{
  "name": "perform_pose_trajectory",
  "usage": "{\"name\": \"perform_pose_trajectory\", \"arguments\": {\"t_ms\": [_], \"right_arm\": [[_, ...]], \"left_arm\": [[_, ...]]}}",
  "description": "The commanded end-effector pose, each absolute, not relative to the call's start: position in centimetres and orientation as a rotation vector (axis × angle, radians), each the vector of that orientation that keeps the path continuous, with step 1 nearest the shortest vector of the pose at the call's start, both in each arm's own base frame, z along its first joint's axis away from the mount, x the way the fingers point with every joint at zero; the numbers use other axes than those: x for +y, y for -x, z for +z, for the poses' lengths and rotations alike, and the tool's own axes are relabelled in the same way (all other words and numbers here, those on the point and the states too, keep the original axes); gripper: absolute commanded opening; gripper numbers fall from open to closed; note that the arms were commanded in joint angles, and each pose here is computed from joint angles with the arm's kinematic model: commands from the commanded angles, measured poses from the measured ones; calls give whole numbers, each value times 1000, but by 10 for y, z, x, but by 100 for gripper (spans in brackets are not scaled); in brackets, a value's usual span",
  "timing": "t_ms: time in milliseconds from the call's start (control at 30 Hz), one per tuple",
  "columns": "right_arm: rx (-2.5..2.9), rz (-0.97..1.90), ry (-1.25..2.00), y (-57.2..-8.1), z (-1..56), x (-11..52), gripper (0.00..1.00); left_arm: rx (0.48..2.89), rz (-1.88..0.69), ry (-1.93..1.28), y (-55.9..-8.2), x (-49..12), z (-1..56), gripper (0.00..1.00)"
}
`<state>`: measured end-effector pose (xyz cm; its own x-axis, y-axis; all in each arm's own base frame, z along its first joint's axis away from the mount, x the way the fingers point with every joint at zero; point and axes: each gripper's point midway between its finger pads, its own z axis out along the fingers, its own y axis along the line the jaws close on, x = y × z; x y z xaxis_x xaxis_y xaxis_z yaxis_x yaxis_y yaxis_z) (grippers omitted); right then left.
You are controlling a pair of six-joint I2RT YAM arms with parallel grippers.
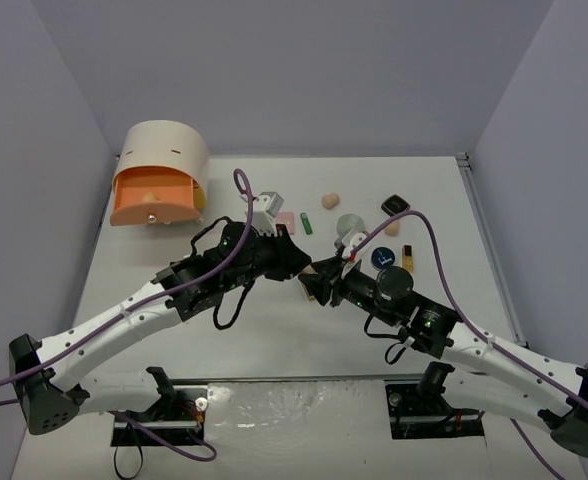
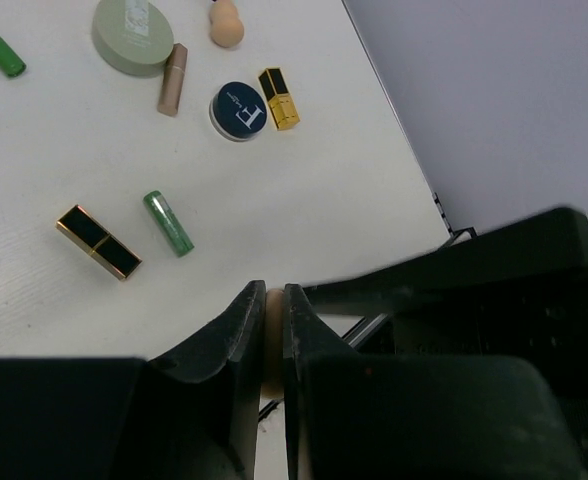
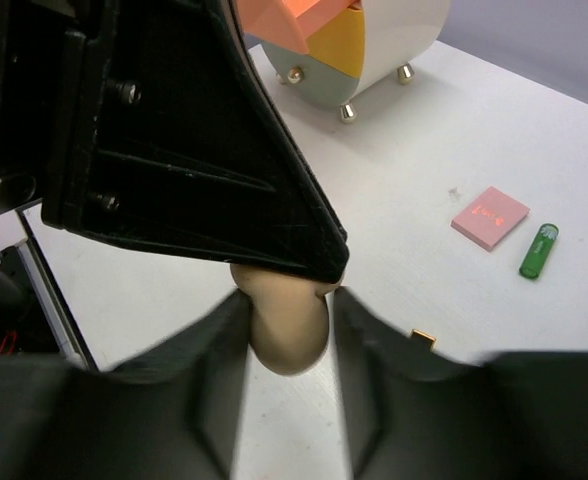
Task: Organize the makeup
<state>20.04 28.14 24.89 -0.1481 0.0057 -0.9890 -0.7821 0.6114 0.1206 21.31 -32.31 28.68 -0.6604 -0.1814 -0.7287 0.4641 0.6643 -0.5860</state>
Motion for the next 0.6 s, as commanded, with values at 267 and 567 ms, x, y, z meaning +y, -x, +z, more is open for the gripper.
{"name": "perform_pose_trajectory", "arguments": {"t_ms": [267,567], "right_arm": [[1506,738,551,-213,282,270,97],[1528,650,447,-214,287,235,100]], "left_arm": [[1929,-803,-200,-233,-286,331,0],[1796,-399,-44,-305,-178,385,0]]}}
